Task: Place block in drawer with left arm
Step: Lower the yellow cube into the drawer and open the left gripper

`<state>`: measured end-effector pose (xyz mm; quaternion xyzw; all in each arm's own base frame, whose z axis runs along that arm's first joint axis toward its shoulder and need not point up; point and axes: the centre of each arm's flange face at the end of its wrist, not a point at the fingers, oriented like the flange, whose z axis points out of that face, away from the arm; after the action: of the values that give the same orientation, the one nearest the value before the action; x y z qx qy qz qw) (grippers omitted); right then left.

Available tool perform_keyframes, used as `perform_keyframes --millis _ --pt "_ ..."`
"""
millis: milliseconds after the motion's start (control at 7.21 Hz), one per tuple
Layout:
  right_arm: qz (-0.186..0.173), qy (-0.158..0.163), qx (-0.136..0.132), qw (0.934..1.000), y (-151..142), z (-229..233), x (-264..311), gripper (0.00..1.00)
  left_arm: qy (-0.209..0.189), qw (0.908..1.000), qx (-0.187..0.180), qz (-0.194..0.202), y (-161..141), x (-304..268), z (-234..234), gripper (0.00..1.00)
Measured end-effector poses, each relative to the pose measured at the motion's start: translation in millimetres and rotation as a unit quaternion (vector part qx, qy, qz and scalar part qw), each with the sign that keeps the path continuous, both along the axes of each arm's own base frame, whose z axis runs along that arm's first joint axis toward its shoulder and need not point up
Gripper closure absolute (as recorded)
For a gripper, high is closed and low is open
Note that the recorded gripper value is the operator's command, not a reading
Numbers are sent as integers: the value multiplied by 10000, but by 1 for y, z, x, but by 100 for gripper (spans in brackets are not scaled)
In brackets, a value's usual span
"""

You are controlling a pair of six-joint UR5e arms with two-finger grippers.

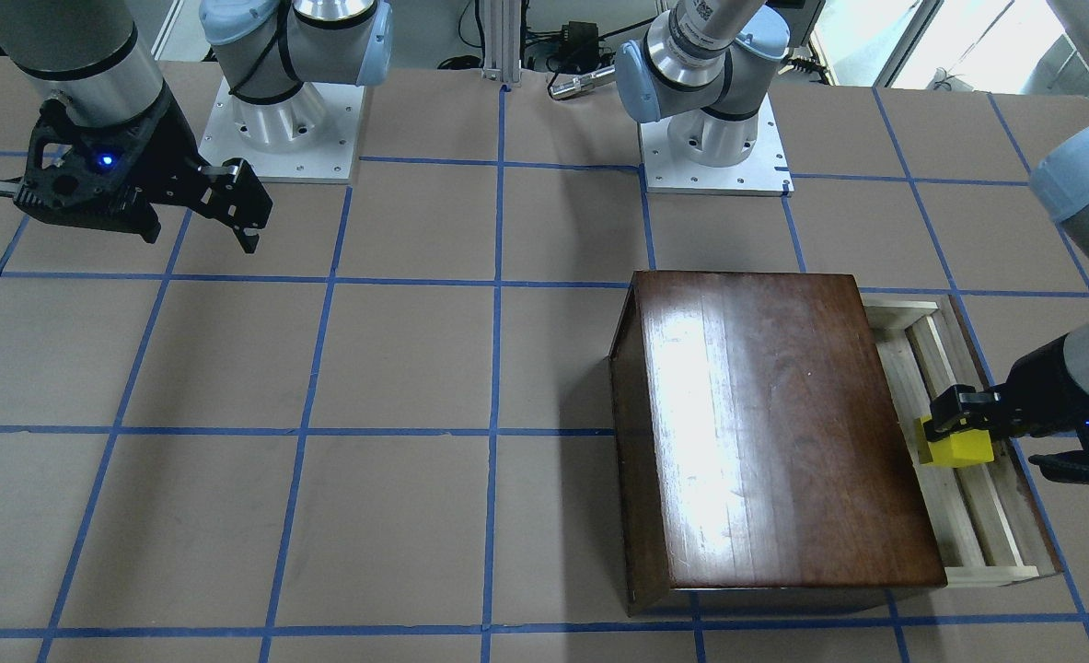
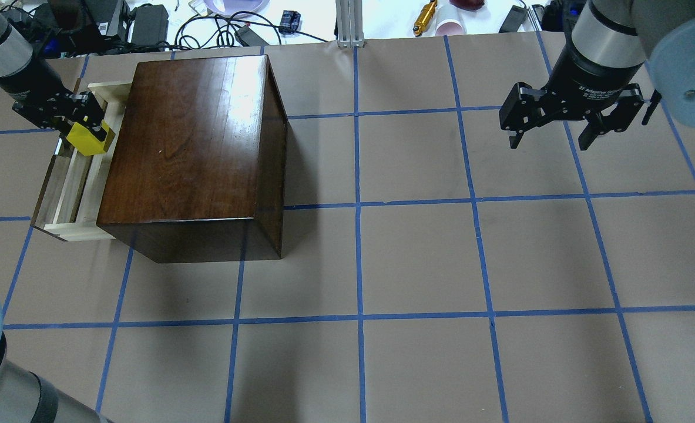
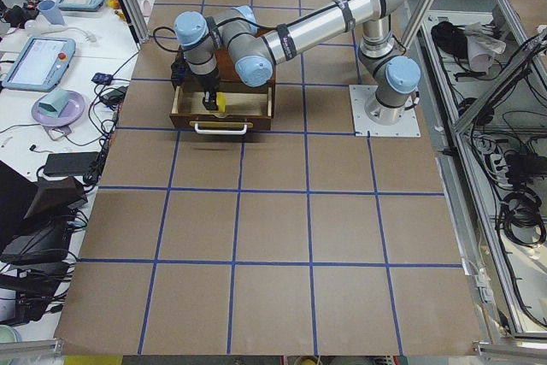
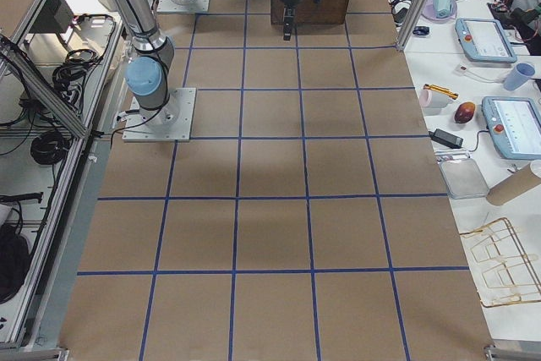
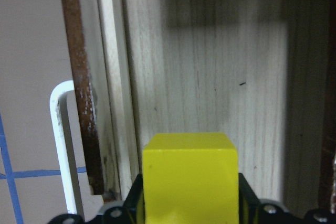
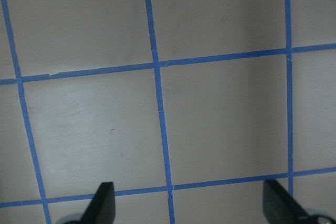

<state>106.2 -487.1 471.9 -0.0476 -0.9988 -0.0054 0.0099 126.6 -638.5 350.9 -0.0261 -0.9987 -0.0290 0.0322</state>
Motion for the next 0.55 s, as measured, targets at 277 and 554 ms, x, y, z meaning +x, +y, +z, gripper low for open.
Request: perform_keyframes --millis 277,554 --pt "-1 0 -2 10000 0 0 0 0 87 10000 9 13 -2 0 -7 100" --pt "-2 0 -3 10000 0 0 0 0 82 10000 -49 3 -3 0 -18 34"
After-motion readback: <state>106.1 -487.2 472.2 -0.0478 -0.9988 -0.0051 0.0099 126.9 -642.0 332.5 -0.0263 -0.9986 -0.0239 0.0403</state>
